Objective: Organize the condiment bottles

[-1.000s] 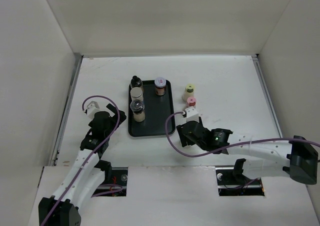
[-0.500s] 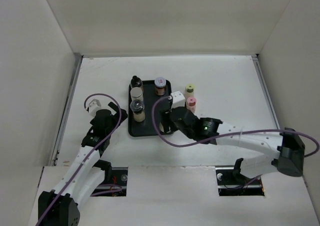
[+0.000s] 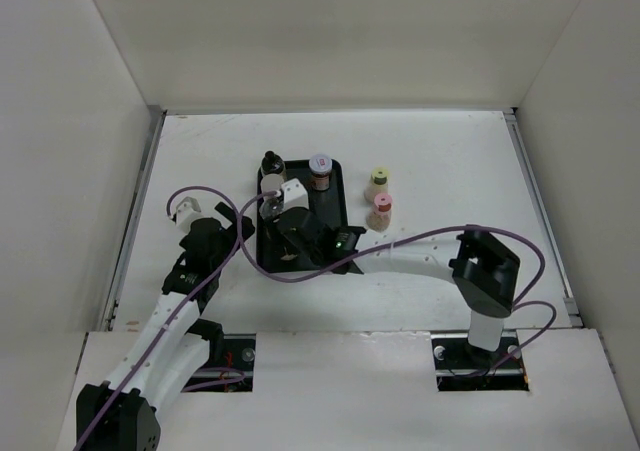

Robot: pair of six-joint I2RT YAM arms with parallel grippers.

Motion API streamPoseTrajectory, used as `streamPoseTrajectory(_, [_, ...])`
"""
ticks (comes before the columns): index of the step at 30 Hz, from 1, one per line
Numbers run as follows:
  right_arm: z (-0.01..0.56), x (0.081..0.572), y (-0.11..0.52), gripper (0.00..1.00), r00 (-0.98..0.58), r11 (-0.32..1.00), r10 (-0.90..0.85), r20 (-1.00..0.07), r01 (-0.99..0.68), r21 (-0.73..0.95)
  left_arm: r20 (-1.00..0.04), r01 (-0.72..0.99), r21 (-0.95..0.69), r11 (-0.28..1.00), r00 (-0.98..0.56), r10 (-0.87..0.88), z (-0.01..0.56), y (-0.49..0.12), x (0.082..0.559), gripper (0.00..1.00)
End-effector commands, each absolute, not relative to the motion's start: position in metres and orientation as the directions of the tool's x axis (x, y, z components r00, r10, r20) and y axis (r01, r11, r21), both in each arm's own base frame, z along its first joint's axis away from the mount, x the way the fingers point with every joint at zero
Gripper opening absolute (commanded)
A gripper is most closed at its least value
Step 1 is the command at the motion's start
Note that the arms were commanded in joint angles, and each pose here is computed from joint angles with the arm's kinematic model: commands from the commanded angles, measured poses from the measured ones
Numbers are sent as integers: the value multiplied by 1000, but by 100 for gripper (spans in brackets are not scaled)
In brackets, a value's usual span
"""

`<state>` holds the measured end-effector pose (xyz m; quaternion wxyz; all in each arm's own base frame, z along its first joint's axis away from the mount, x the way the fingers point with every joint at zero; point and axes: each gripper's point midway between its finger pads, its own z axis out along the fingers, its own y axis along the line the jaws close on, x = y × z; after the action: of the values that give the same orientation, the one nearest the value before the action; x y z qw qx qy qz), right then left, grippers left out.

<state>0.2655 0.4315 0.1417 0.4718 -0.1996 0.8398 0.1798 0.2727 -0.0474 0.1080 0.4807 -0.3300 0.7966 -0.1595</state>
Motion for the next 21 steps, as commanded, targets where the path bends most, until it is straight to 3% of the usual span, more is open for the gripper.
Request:
streamPoseTrajectory(1, [186,269,470,53,-408,822,-45,-912,-534,198,-669,-344,-596,726,-287,-685,120,-48,278,100])
streamPoseTrajectory(11, [147,273,480,55,-436,851,-63,-898,-493,180,-678,-344,-584,735,-292,-675,117,-46,277,100])
streamPoseTrajectory(21, [155,262,480,93,-469,828,-49,-882,-514,227,-681,-349,-583,734,-282,-675,120,-43,278,100])
